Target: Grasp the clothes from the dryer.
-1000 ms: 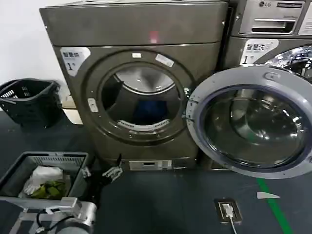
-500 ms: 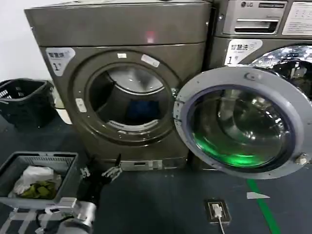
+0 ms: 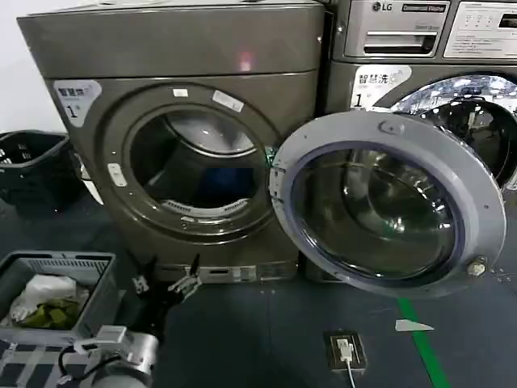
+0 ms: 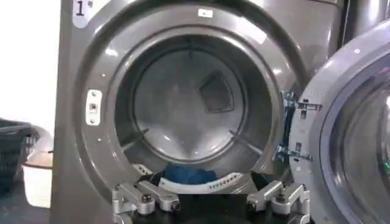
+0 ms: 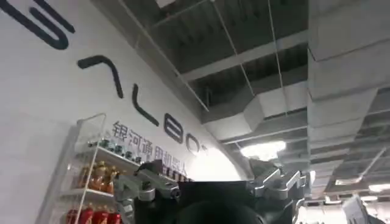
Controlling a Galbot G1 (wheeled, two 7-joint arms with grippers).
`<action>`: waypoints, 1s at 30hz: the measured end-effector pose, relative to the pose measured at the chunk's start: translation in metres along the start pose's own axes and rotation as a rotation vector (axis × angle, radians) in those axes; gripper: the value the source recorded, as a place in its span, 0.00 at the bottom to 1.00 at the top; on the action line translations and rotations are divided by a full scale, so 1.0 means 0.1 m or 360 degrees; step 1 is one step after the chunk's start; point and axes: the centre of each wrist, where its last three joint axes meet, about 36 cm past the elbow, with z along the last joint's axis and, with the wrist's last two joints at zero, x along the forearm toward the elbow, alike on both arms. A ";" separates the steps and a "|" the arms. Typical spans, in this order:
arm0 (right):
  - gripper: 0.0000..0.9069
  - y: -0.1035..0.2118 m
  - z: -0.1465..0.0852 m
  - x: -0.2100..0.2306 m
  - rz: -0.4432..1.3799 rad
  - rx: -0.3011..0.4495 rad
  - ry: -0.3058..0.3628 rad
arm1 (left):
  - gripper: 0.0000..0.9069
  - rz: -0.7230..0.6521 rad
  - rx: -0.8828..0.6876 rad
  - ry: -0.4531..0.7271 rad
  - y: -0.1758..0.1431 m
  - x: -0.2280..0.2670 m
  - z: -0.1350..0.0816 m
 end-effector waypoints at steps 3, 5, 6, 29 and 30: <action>1.00 0.00 0.01 0.00 -0.0003 0.0002 -0.0017 | 1.00 0.0000 0.0000 -0.0003 0.00 0.00 0.00; 1.00 -0.01 0.01 0.00 -0.0005 0.0003 -0.0025 | 1.00 0.0001 0.0000 -0.0003 0.00 0.00 0.00; 1.00 -0.01 0.01 0.00 -0.0007 0.0004 -0.0029 | 1.00 0.0001 0.0000 -0.0003 0.00 0.00 0.00; 1.00 -0.07 0.05 0.02 0.0006 -0.0002 -0.0064 | 1.00 0.0003 0.0000 -0.0004 0.01 -0.02 0.00; 1.00 -0.08 0.04 0.02 0.0008 0.0000 -0.0066 | 1.00 0.0008 0.0001 -0.0005 0.00 -0.02 0.00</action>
